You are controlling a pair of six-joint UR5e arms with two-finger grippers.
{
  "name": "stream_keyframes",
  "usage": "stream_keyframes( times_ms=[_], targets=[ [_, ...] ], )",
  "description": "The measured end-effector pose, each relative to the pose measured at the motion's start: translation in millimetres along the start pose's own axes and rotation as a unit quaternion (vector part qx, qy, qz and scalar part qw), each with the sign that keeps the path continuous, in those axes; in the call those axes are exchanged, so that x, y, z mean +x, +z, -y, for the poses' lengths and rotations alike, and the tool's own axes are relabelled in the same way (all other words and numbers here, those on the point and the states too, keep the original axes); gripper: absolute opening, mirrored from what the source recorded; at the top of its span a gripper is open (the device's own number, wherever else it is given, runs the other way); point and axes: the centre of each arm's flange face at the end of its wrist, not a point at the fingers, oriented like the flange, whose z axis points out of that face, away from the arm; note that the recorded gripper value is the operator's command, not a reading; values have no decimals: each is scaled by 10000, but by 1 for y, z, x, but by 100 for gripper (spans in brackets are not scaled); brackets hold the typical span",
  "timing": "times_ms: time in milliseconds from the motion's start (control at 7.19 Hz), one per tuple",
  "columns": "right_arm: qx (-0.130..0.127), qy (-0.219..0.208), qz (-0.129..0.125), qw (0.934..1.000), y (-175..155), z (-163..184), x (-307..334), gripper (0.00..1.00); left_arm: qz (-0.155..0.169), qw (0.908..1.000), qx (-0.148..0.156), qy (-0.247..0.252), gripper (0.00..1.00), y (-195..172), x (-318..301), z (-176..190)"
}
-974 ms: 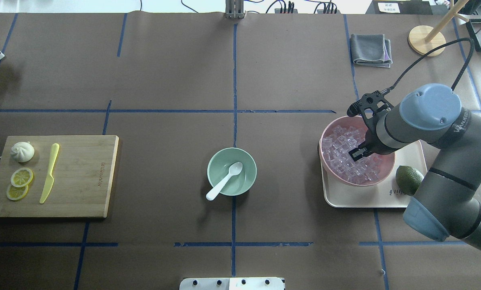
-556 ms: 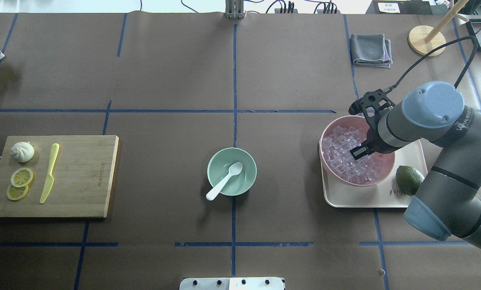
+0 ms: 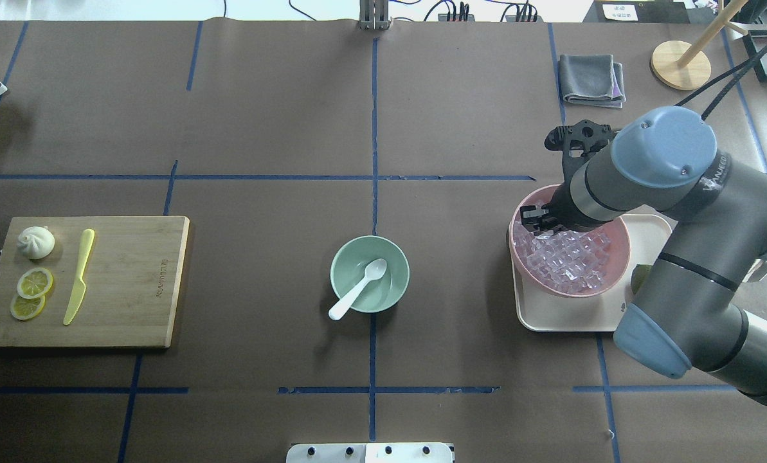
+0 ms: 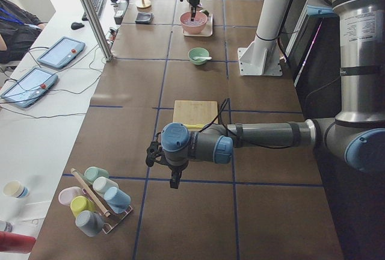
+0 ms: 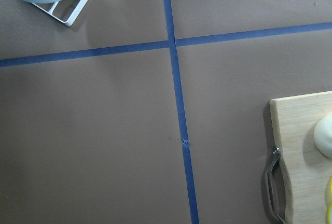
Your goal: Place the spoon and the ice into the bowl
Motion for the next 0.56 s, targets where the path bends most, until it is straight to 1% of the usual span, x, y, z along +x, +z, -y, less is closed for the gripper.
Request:
stream_keyframes(
  times_ms=[139, 278, 417, 556],
  targets=[
    [-46, 580, 71, 9983, -8, -6, -35, 0, -15, 10000, 1, 0, 100, 0, 0, 0],
    [-39, 989, 100, 9950, -11, -20, -69, 0, -40, 10000, 1, 0, 100, 0, 1, 0],
    [71, 1225, 83, 9924, -6, -38, -101, 0, -54, 10000, 2, 1, 100, 0, 1, 0],
    [177, 1376, 60, 9903, 5, -55, -134, 0, -62, 10000, 1, -2, 100, 0, 1, 0]
  ],
)
